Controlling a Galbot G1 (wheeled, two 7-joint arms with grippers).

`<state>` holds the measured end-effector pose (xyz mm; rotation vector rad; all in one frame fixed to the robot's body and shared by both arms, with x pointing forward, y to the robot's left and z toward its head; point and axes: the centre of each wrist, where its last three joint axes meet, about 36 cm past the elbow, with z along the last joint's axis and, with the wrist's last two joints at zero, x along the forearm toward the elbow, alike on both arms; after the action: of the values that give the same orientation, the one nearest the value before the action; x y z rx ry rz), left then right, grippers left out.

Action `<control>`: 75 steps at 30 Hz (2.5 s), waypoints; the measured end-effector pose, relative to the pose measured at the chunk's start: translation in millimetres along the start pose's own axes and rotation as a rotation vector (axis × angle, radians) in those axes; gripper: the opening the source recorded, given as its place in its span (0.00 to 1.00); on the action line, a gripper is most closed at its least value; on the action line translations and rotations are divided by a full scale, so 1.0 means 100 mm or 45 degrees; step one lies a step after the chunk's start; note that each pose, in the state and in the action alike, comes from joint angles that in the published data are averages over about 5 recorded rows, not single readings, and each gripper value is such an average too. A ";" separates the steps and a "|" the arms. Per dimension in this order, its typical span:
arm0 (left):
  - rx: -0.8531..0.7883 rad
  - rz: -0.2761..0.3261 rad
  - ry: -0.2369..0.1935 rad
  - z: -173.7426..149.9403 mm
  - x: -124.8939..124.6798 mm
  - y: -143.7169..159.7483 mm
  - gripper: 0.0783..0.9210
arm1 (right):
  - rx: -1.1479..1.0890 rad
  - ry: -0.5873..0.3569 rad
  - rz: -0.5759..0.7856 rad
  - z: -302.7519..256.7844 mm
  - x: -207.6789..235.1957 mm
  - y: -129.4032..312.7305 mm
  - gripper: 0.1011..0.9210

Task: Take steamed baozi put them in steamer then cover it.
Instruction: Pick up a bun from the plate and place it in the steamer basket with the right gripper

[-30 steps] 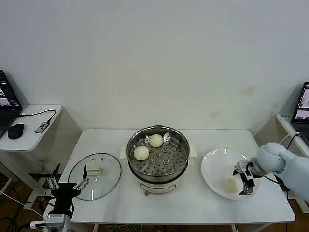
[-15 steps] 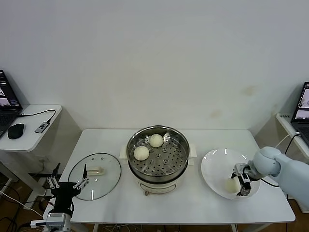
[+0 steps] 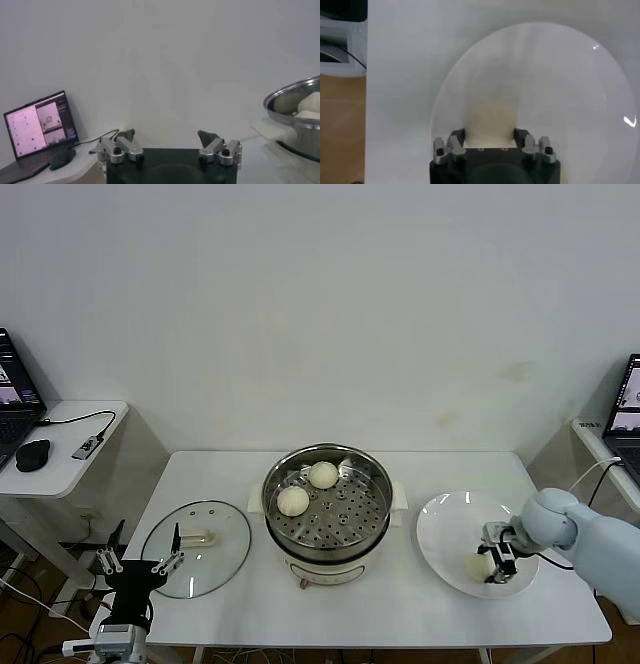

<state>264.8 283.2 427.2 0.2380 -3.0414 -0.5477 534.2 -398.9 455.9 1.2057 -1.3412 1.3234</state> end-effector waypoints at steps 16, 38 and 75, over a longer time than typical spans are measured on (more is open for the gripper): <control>0.003 0.013 -0.021 -0.04 -0.02 -0.02 0.88 | 0.012 -0.050 0.090 0.02 0.77 -0.32 0.51; 0.017 0.005 -0.015 -0.02 -0.04 0.01 0.88 | 0.395 -0.356 0.303 -1.52 2.08 -1.06 0.52; 0.035 -0.043 0.009 0.05 -0.04 0.06 0.88 | 1.444 -0.330 0.053 -3.25 1.17 -0.93 0.53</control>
<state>267.7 291.6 424.3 0.2921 -3.0451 -0.5061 594.6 -77.7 602.0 2.1397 -0.7048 2.1055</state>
